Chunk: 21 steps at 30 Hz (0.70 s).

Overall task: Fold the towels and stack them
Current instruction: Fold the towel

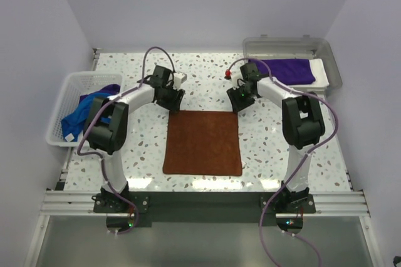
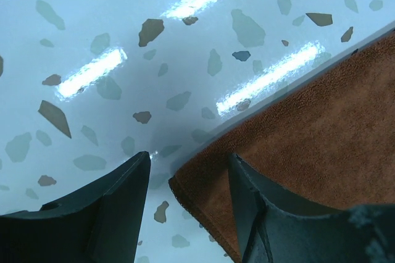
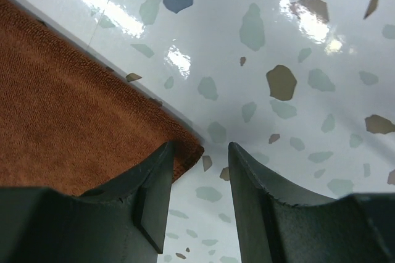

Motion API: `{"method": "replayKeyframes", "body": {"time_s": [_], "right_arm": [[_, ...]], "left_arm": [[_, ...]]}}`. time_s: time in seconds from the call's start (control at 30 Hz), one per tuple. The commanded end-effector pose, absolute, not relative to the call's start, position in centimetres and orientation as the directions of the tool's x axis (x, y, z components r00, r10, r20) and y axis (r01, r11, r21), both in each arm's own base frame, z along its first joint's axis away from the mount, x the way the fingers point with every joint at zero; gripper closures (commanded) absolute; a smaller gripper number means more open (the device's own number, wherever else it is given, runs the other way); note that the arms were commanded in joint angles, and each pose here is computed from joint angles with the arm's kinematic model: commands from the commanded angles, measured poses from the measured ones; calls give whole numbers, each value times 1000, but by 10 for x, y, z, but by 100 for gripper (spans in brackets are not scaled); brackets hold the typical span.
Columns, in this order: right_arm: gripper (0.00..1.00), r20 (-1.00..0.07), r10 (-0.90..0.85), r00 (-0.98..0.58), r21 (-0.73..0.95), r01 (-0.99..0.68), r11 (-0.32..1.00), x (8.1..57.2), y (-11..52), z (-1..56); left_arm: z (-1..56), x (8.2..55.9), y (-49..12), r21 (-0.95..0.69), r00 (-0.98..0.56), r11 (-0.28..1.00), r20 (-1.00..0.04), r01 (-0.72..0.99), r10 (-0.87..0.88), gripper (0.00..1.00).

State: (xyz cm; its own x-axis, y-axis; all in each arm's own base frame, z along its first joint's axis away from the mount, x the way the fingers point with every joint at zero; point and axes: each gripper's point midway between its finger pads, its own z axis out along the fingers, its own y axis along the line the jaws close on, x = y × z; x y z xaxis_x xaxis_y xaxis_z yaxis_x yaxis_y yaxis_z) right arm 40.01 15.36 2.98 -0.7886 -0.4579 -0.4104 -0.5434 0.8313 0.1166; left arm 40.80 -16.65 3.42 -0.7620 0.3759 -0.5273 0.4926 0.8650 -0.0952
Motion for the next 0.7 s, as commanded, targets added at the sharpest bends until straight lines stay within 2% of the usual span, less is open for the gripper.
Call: {"method": "replayKeyframes", "body": {"time_s": [0.0, 0.23, 0.37, 0.47, 0.57, 0.67], "right_arm": [[56, -433, -504, -748, 157, -613, 774, 403, 165, 35], [56, -402, -549, -733, 211, -658, 723, 395, 172, 22], [60, -360, -566, -742, 216, -657, 723, 389, 167, 9], [73, -334, -571, -749, 214, -651, 728, 386, 162, 2], [92, -323, -577, -750, 216, -652, 726, 383, 161, -1], [96, -317, -584, -748, 208, -655, 726, 383, 159, -2]], "left_arm": [[42, 417, -175, -105, -709, 809, -555, 579, 435, 43], [32, 409, -184, -164, -708, 766, -535, 622, 460, 44], [25, 406, -181, -162, -716, 764, -507, 625, 479, 48], [20, 404, -178, -164, -722, 764, -495, 624, 484, 50], [19, 399, -176, -172, -726, 759, -480, 628, 492, 51], [17, 390, -171, -171, -736, 760, -450, 627, 505, 52]]}}
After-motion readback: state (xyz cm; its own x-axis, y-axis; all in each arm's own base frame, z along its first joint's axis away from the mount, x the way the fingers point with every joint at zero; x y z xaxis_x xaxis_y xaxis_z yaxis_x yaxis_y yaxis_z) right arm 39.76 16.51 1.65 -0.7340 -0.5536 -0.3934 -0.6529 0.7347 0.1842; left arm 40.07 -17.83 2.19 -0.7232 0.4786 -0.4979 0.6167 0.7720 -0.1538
